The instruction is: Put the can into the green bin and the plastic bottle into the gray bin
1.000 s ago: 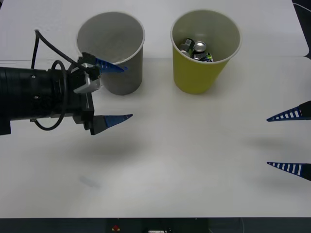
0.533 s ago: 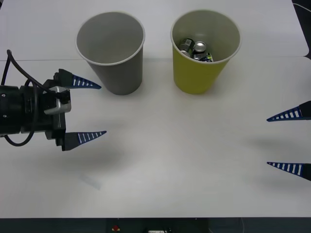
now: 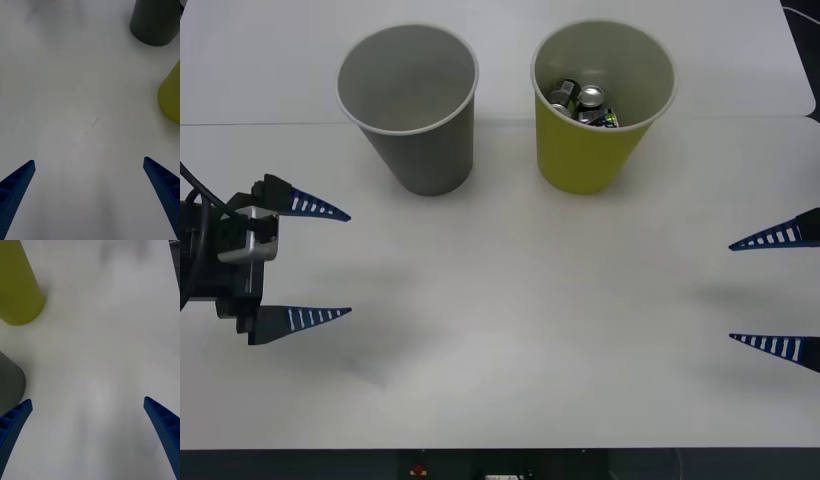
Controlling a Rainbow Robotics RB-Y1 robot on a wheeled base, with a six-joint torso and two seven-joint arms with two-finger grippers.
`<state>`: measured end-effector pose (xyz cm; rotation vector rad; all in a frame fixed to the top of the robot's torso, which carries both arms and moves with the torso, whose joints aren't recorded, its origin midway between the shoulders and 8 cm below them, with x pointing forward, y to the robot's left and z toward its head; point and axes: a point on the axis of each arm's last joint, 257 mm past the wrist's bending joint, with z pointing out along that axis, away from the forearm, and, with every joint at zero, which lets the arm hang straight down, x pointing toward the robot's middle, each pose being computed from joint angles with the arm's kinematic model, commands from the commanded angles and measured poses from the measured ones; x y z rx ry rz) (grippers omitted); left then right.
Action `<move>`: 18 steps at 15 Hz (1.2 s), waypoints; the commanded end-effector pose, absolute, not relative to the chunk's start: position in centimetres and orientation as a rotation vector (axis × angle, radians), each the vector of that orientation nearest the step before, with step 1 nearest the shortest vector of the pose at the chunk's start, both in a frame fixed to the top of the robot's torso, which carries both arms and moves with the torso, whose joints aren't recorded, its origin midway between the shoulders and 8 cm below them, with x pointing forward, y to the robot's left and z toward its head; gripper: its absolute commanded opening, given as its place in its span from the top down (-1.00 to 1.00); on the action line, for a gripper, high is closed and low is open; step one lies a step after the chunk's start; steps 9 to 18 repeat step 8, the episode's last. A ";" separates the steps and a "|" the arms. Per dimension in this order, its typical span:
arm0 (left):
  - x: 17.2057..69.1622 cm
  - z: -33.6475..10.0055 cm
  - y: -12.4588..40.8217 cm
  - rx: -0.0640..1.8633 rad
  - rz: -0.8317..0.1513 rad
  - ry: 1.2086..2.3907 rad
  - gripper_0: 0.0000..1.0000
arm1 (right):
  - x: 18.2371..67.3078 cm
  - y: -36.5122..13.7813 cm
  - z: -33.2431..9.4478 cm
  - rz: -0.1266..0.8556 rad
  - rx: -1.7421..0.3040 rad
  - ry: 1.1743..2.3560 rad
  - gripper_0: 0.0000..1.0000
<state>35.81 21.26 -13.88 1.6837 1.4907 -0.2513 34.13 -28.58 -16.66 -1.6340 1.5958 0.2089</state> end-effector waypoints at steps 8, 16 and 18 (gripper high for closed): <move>35.1 -15.0 22.8 1.676 -0.278 1.534 -1.00 | 34.1 -28.6 -16.7 0.209 -1.634 1.596 -1.00; 35.1 -15.0 22.8 1.676 -0.278 1.534 -1.00 | 34.1 -28.6 -16.7 0.209 -1.634 1.596 -1.00; 35.1 -15.0 22.8 1.676 -0.278 1.534 -1.00 | 34.1 -28.6 -16.7 0.209 -1.634 1.596 -1.00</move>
